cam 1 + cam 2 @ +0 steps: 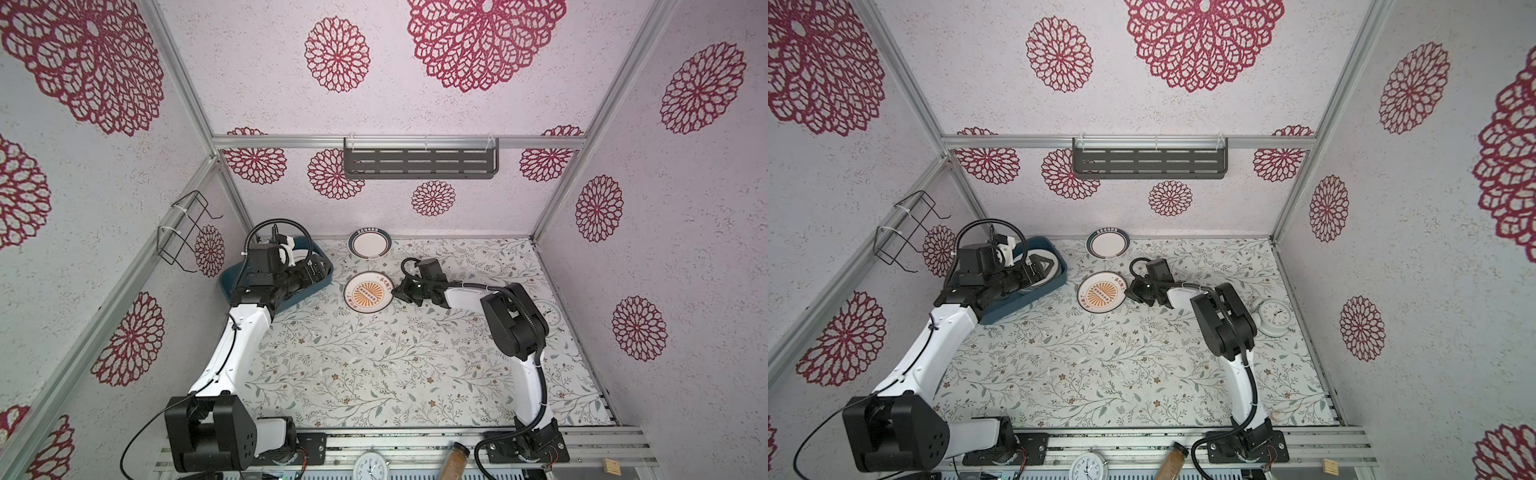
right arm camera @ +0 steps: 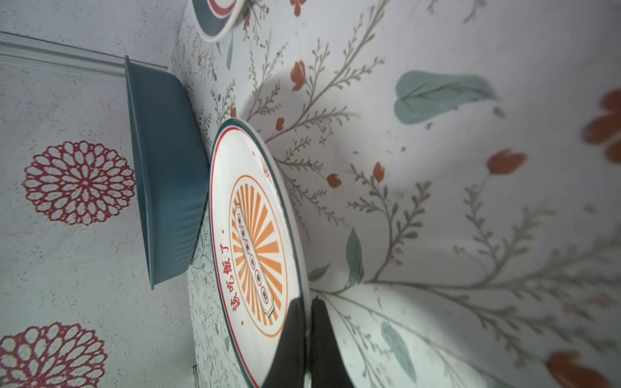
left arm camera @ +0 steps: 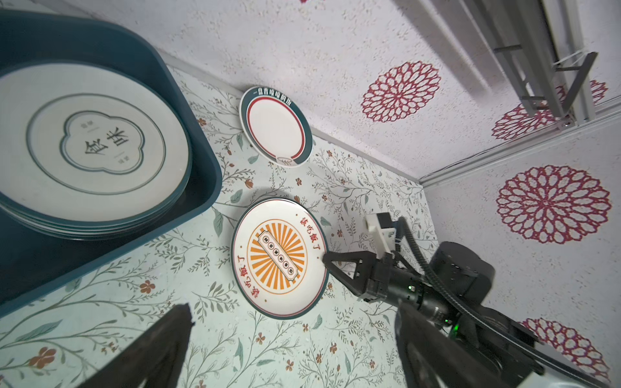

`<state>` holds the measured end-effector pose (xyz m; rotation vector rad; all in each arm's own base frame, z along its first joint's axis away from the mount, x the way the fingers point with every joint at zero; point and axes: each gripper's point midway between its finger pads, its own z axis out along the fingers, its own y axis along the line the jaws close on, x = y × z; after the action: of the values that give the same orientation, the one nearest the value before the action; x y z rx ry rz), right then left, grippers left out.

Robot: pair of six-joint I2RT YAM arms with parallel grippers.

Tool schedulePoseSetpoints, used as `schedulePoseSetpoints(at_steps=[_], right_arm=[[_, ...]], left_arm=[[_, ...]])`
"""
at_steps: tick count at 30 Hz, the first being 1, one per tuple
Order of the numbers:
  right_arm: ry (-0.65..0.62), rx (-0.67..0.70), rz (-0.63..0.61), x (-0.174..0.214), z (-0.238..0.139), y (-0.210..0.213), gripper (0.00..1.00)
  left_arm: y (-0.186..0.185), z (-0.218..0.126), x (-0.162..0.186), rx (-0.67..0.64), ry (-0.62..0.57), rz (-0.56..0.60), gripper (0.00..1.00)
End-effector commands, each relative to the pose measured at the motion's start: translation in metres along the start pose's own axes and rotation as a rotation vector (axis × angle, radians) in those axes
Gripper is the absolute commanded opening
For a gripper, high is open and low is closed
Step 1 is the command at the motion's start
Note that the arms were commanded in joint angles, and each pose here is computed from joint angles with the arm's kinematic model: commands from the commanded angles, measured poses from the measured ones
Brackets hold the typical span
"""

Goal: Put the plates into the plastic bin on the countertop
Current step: 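Raise the sunburst plate toward the left gripper while the left approaches, then grasp the sunburst plate rim with the left gripper while the right releases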

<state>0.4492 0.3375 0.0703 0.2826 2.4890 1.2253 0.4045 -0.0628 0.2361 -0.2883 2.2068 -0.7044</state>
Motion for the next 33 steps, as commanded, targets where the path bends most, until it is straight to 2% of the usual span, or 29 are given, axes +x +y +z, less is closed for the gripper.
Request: schedulePoseSetpoints(at_steps=[1,8,13,21,24,28,31,33], right_arm=[[-0.092,-0.142,-0.124,-0.029,-0.047,0.062,0.00],[-0.132,-0.268,-0.223,-0.042,-0.094,0.106,0.00],[-0.131,-0.349,-0.276,-0.040,-0.115,0.128,0.00],[-0.110,-0.446,-0.271,-0.029,-0.129,0.142,0.00],[-0.099,-0.472,-0.266,-0.026,-0.132,0.144,0.00],[-0.090,-0.508,-0.252,-0.022,-0.135,0.148,0.00],[-0.077,-0.531,-0.245,-0.019,-0.135,0.150,0.00],[-0.071,-0.531,-0.243,-0.018,-0.133,0.150,0.00]], left_arm=[[-0.005,0.012,0.008,0.039,0.066,-0.022,0.98],[-0.022,0.038,0.034,0.142,0.201,-0.037,0.99],[-0.030,0.052,0.046,0.176,0.254,-0.047,1.00],[-0.032,0.062,0.050,0.213,0.287,-0.080,0.90],[-0.033,0.064,0.049,0.217,0.283,-0.085,0.83],[-0.033,0.065,0.048,0.221,0.278,-0.088,0.61],[-0.033,0.065,0.048,0.230,0.275,-0.093,0.47],[-0.034,0.065,0.047,0.235,0.274,-0.094,0.42]])
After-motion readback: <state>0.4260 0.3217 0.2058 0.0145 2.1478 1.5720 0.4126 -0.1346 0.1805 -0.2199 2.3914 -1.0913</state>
